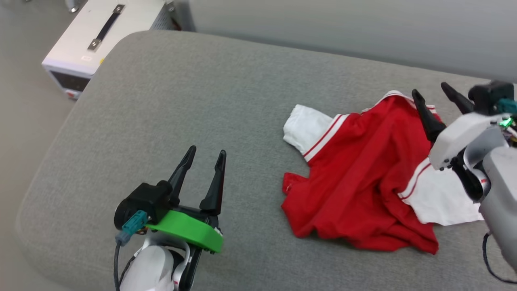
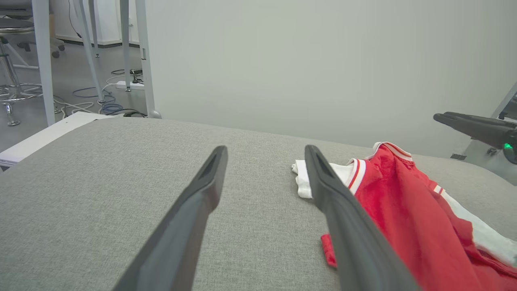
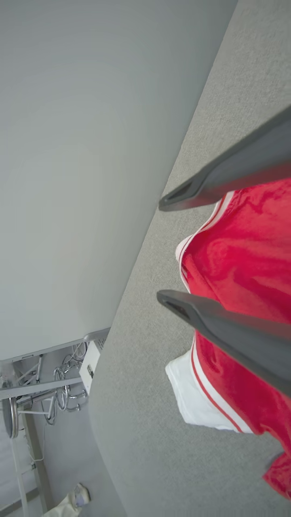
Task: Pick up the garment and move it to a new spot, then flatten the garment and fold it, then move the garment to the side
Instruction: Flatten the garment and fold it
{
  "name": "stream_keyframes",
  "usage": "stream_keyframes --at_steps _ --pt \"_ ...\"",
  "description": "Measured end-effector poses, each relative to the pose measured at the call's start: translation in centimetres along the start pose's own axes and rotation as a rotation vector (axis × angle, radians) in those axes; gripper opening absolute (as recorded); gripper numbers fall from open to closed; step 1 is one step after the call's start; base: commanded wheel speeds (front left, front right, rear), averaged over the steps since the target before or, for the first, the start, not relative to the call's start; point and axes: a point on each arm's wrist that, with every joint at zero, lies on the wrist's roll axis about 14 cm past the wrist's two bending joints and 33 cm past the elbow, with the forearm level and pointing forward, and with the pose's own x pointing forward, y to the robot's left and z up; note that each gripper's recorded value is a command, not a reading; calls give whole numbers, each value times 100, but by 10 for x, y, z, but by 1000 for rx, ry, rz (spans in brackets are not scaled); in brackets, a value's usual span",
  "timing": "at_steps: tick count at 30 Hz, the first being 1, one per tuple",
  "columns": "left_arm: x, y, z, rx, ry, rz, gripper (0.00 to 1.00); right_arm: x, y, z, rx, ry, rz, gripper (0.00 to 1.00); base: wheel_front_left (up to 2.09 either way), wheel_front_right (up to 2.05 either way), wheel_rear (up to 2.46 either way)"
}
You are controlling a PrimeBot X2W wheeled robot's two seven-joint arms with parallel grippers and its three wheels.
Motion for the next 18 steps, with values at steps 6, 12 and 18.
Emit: stream_keyframes --at_steps 6,12,18 --pt "2 -12 3 -40 -17 -37 100 -51 -16 13 111 -148 -106 100 0 0 0" --pt "8 -26 5 -56 -26 -81 100 -107 -19 1 190 -214 -214 100 0 0 0" --pt "9 -37 -2 -87 -7 -105 100 -150 -8 -7 197 -250 -291 100 0 0 0"
